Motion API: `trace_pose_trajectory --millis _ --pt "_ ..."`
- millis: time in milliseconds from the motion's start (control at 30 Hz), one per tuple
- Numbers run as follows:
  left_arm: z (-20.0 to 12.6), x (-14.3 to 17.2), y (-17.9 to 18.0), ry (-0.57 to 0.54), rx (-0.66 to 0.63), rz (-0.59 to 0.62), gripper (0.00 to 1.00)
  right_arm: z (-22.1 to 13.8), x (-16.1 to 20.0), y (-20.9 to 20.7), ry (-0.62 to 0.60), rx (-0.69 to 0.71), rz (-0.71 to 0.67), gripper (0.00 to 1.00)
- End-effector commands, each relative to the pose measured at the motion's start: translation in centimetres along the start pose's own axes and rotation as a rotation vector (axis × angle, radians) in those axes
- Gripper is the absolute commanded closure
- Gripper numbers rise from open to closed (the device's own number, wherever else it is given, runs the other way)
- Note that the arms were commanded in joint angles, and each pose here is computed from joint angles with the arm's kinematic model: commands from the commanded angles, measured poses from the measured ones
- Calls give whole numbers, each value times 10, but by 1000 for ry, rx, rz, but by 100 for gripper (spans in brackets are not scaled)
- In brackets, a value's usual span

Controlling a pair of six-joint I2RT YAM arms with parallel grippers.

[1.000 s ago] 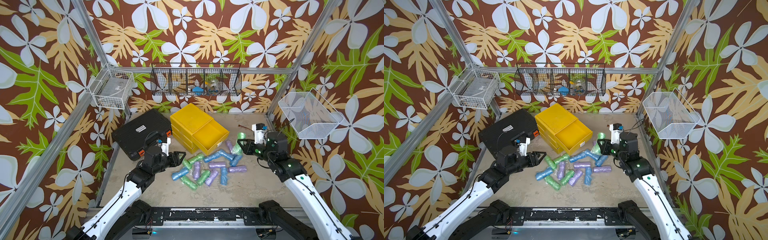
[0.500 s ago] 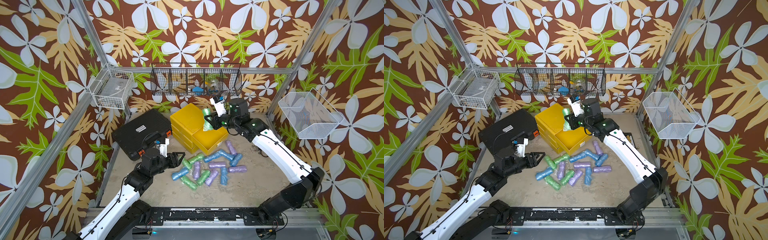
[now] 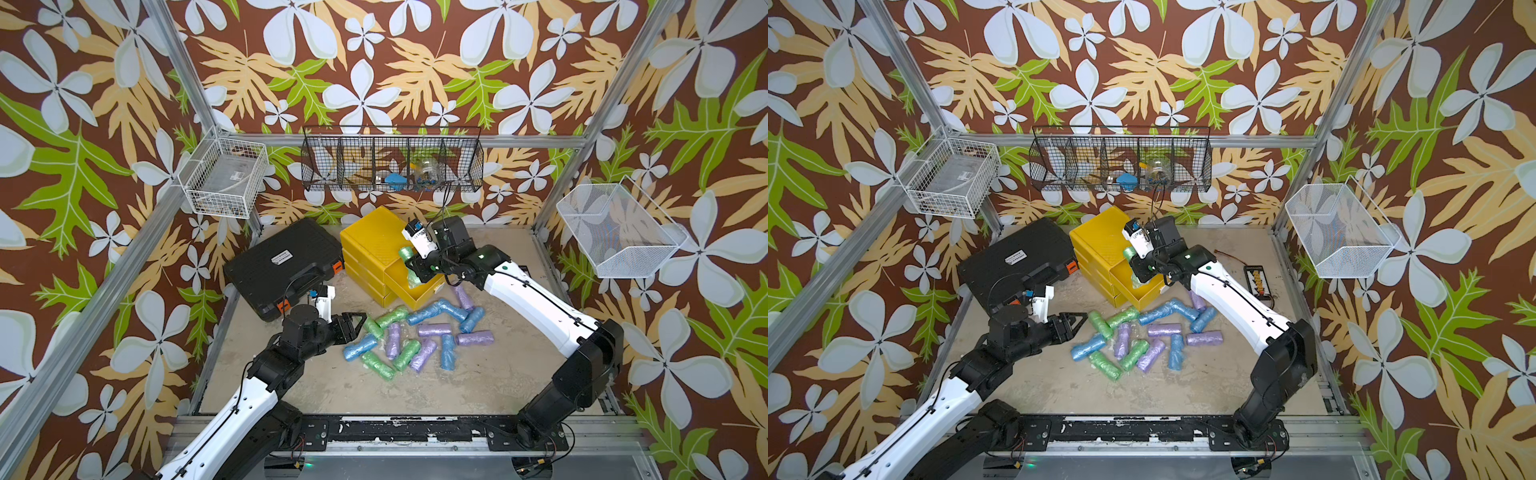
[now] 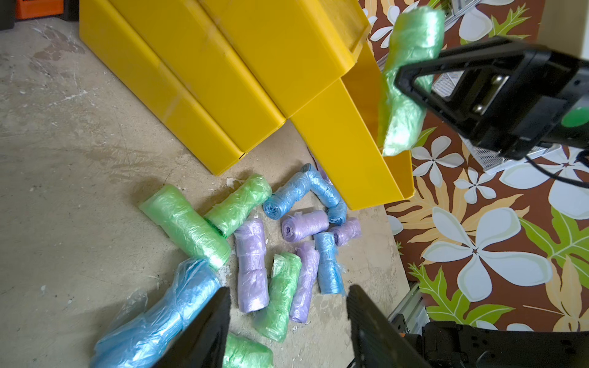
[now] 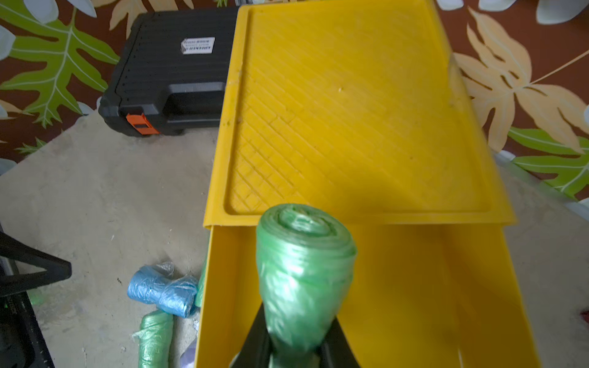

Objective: Sort the rolls of trash bags by color and place them into the drawer
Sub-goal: Place the roll of trash bags in the drawer.

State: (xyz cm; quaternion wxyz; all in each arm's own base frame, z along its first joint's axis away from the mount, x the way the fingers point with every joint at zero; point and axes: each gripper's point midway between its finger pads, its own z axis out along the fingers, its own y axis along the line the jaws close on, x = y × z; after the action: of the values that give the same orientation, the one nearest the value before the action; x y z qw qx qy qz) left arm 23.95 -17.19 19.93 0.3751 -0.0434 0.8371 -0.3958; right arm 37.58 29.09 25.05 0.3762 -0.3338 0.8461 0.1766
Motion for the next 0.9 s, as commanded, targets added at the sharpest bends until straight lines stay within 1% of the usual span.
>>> trace_pose_trajectory --millis 0,133,233,467,633,733,867 --pt "1 -2 0 -9 0 10 39 3 2 -2 -6 19 -31 79" --pt "3 0 3 0 -12 7 39 9 6 4 10 10 -38 74" --pt "4 3 7 6 -22 -2 39 9 6 4 12 18 -38 68" --pt "7 16 16 34 -20 -46 40 -2 -2 7 -37 21 -25 54" --pt "9 31 22 52 6 -123 41 -19 -17 5 -94 43 0 52" --pt "10 42 28 70 14 -192 43 -36 -29 2 -149 66 30 52" --pt "11 57 41 93 -10 -320 45 -63 -38 -5 -217 125 84 53"
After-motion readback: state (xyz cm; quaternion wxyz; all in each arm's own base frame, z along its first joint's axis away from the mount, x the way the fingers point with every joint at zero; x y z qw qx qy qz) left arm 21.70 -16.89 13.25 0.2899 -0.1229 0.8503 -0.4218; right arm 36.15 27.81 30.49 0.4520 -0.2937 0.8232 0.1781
